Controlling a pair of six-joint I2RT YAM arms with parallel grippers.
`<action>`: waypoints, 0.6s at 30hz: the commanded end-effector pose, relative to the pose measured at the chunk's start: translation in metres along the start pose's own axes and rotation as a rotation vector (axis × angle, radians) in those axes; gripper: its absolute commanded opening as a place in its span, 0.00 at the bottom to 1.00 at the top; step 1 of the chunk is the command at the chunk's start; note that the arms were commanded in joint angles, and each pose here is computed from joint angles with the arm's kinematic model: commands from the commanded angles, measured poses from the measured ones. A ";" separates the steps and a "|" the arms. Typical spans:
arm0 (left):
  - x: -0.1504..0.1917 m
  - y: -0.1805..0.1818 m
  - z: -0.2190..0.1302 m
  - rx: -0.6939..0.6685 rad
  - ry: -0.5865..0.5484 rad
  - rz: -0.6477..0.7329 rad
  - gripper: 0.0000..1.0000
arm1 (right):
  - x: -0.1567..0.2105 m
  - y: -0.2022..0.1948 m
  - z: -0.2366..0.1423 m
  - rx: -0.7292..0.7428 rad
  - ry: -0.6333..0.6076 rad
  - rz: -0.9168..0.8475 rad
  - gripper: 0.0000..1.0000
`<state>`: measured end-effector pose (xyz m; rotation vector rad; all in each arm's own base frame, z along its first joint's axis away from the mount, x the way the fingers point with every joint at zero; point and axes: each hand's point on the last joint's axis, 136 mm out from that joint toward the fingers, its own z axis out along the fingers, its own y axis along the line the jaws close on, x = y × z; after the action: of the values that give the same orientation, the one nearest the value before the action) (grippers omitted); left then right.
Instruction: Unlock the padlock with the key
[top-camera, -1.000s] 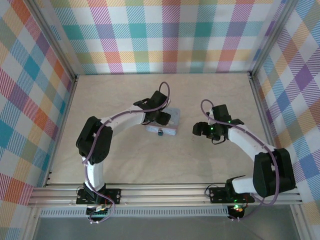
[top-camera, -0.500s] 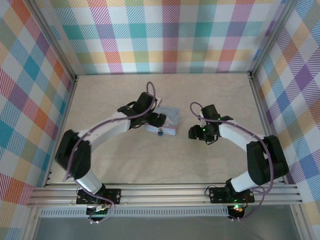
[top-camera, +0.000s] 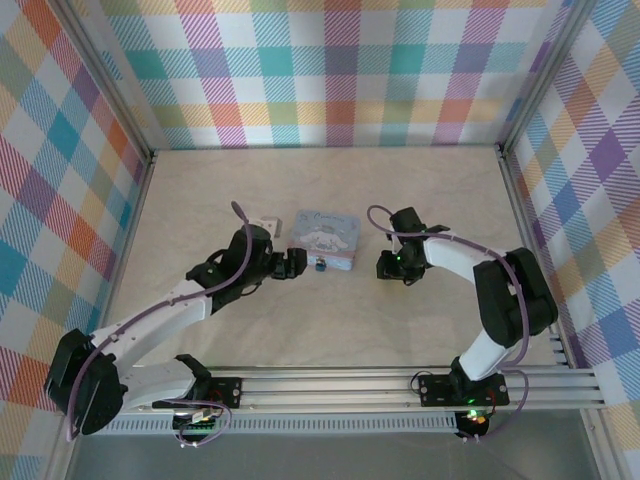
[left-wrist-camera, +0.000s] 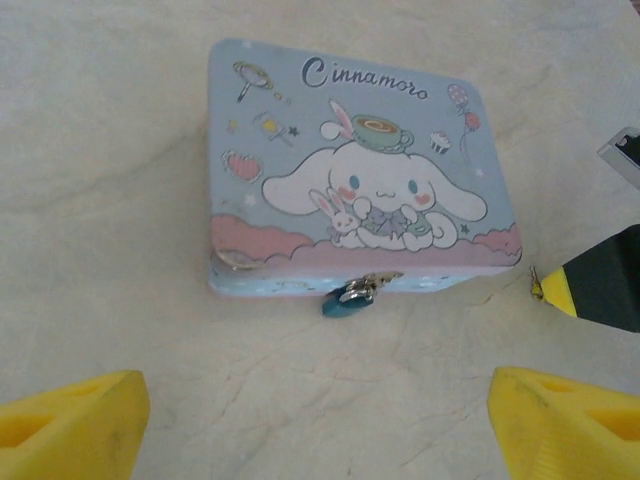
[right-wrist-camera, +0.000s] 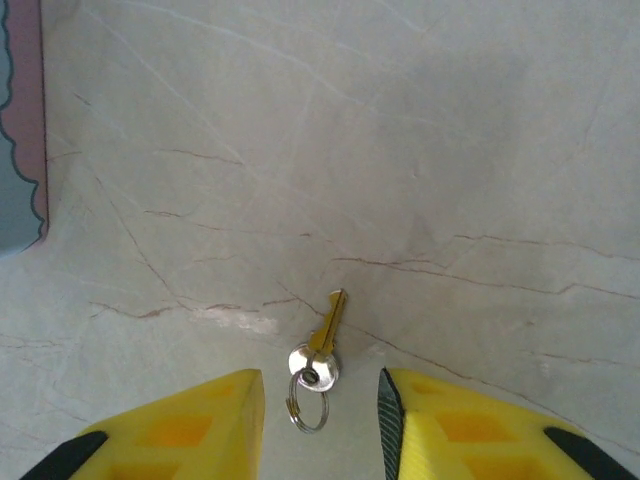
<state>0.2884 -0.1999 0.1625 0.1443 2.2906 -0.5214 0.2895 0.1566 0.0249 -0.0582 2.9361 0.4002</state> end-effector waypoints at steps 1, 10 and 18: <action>-0.005 0.002 -0.009 0.006 -0.039 -0.059 0.88 | 0.001 0.001 0.003 0.016 0.017 -0.016 0.35; -0.005 0.006 -0.010 -0.022 -0.030 -0.056 0.88 | 0.005 0.000 0.009 0.037 0.045 -0.020 0.25; -0.003 0.008 -0.010 -0.034 -0.022 -0.051 0.88 | 0.009 -0.006 0.012 0.062 0.060 -0.024 0.12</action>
<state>0.2847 -0.1923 0.1637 0.0814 2.2883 -0.5223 0.2881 0.1551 0.0160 -0.0731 2.9648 0.3440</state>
